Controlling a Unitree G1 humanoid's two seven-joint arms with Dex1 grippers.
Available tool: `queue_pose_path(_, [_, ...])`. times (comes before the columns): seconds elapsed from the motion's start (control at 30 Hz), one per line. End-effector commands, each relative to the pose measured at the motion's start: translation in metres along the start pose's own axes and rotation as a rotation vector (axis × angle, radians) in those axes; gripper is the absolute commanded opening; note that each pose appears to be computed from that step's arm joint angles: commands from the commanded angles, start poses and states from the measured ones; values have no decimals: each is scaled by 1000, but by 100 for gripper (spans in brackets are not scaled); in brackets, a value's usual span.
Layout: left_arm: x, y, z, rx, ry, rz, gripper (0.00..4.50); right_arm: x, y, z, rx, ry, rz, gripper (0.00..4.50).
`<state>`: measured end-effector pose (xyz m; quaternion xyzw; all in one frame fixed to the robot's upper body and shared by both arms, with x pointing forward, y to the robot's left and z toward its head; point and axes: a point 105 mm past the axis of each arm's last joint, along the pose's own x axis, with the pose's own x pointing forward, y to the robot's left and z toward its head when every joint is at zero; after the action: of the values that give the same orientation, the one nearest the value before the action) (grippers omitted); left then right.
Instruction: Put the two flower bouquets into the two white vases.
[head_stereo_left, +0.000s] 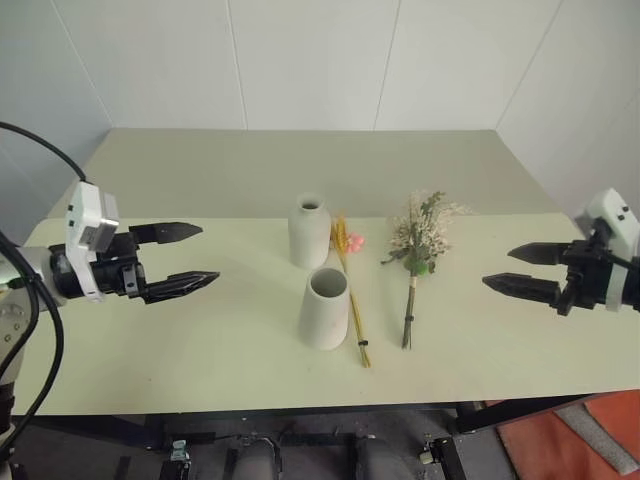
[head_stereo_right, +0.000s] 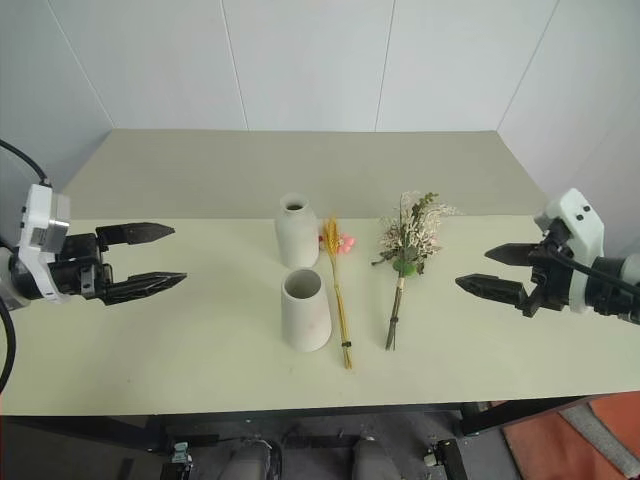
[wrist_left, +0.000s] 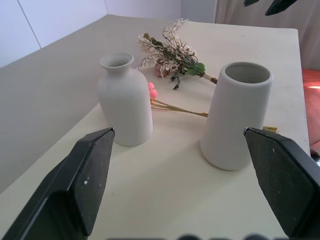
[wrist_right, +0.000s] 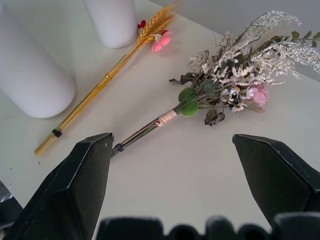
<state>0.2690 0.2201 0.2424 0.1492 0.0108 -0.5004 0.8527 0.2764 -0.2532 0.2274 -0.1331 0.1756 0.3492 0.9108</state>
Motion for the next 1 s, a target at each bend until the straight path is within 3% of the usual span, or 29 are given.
queue_pose_path(0.03, [-10,1,9,44,-14,12,449,-6,-4,10,-45,-18,-24,450])
queue_pose_path(0.4, [-14,4,12,57,-26,14,449,5,-9,11,12,-2,-65,450])
queue_pose_path(0.8, [-5,3,25,92,-73,-8,449,88,2,6,395,324,-50,450])
queue_pose_path(1.0, [-1,1,29,103,-90,-33,449,127,-8,-13,512,465,-168,450])
